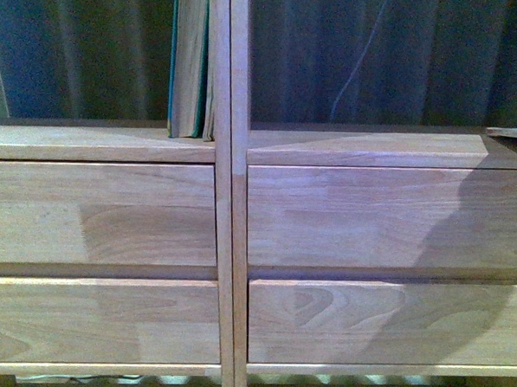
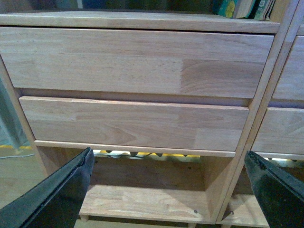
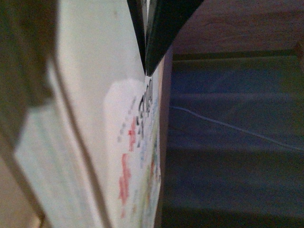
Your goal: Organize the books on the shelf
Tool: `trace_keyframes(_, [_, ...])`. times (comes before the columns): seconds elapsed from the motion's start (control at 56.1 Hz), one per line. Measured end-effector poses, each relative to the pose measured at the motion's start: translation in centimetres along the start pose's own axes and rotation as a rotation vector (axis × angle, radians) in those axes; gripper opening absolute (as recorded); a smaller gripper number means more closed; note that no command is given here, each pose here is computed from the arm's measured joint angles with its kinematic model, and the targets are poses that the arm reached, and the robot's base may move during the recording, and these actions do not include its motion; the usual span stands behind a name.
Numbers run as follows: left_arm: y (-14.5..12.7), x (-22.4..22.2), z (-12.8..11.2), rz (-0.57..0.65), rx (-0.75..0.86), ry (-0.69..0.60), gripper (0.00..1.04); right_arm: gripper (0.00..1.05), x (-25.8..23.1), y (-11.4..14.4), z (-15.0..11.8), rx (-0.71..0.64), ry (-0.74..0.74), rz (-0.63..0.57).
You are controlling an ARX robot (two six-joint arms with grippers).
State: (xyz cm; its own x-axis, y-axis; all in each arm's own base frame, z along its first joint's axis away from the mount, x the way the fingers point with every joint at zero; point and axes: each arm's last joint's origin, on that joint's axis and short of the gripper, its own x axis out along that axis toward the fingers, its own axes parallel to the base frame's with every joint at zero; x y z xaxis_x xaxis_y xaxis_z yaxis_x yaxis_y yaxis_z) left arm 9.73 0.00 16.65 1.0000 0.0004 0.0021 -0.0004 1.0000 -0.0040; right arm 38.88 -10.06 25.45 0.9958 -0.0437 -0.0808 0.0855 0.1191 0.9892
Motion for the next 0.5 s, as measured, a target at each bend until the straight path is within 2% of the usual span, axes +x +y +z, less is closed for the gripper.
trace_keyframes(0.071, [0.0,0.0,0.0,0.0,0.0,0.0,0.98,0.1,-0.2,-0.5,-0.1,0.015,-0.003,-0.012])
trace_keyframes(0.178, [0.0,0.0,0.0,0.0,0.0,0.0,0.98,0.07,-0.6,-0.5,0.0,0.025,-0.001,-0.003])
trace_keyframes(0.285, [0.0,0.0,0.0,0.0,0.0,0.0,0.98,0.07,-1.7,1.1,0.2,0.032,0.013,0.053])
trace_keyframes(0.428, [0.3,0.2,0.3,-0.152,-0.159,0.036,0.98,0.07,-3.2,3.7,0.6,0.025,0.03,0.136])
trace_keyframes(0.499, [0.9,0.5,1.6,-0.179,-0.221,0.015,0.98,0.07,-4.3,5.4,0.7,0.02,0.054,0.191])
